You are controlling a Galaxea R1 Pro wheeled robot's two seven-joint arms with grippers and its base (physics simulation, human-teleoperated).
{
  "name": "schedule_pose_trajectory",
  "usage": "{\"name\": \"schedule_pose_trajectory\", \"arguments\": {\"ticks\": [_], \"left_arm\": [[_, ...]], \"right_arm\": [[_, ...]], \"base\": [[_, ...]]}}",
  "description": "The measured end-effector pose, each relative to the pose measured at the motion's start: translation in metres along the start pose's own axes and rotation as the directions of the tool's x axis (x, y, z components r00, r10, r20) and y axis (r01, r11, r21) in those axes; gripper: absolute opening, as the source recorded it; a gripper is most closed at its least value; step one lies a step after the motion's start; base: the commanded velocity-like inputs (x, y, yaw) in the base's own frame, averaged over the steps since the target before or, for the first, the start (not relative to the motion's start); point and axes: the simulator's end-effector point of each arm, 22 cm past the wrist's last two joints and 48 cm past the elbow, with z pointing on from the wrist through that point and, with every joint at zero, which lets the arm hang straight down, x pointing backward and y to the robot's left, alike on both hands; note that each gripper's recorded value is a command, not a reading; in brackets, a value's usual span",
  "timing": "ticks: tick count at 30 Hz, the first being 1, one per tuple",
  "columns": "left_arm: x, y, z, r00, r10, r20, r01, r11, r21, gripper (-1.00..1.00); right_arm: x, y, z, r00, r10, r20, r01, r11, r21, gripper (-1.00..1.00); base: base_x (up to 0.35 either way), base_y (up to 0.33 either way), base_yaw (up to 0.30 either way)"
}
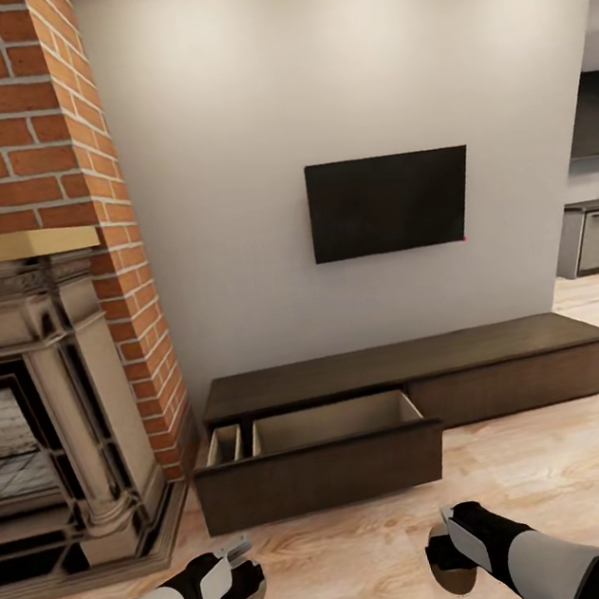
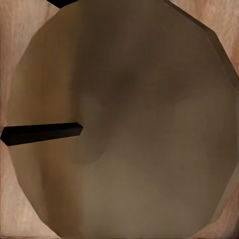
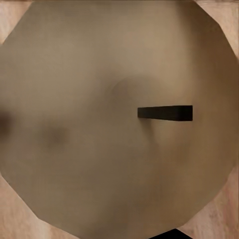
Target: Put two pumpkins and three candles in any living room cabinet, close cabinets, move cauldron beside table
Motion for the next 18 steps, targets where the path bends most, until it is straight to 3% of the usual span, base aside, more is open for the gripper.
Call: {"name": "schedule_pose_trajectory", "arguments": {"ticks": [6,13,18], "left_arm": [[0.0001,-0.0006,-0.0001,1.0,0.001,0.0,-0.001,1.0,0.001,-1.0],[0.0002,-0.0009,-0.0001,1.0,0.001,0.0,-0.001,1.0,0.001,-1.0],[0.0,-0.0018,0.0001,1.0,0.001,0.002,-0.001,1.0,0.002,-1.0]], "right_arm": [[0.0,0.0001,0.0,1.0,0.001,0.0,-0.001,1.0,0.0,-1.0],[0.0,-0.0001,-0.0001,1.0,0.001,0.0,-0.001,1.0,0.0,-1.0],[-0.0001,-0.0001,0.0002,1.0,-0.001,0.0,0.001,1.0,0.001,-1.0]], "base": [[0.2,-0.295,0.211],[0.231,-0.261,0.037],[0.034,-0.034,0.001]]}}
